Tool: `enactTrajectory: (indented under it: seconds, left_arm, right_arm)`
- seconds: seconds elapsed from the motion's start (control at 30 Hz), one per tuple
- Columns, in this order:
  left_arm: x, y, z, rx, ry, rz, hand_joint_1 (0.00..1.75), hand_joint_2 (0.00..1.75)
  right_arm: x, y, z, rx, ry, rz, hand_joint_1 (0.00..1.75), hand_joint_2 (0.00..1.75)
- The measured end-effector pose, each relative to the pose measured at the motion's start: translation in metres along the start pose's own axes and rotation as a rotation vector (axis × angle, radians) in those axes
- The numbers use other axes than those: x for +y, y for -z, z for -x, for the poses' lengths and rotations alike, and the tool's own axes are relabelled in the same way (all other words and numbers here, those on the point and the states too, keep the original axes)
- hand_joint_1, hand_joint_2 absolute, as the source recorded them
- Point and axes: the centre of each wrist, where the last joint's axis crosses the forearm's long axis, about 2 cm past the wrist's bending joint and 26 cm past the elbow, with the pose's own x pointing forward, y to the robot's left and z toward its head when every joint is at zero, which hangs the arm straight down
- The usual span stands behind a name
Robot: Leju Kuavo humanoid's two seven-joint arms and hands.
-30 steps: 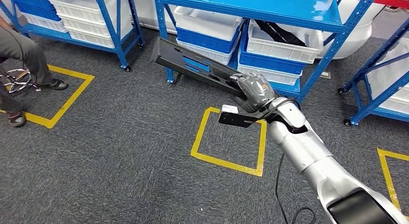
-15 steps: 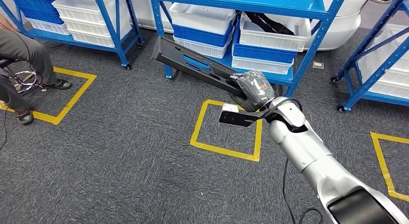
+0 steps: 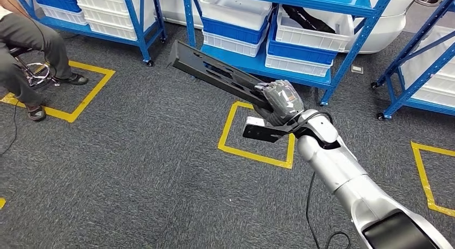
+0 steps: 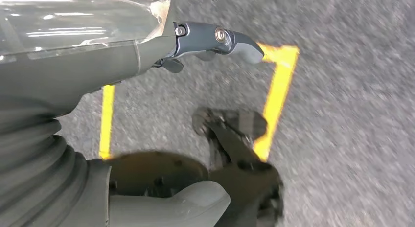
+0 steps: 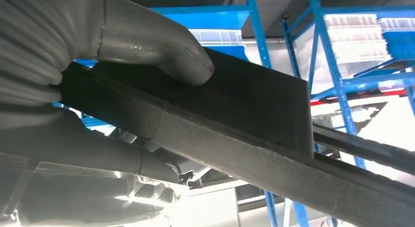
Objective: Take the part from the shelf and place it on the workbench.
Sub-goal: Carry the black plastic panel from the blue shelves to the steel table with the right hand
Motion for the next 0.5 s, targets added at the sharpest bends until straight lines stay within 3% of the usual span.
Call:
enactTrajectory:
  seconds: [0.5]
  left_arm:
    - [-0.001, -0.001, 0.002, -0.012, 0.004, 0.001, 0.00, 1.75]
  right_arm:
    - [-0.001, 0.009, -0.006, -0.014, 0.001, 0.004, 1.75, 1.75]
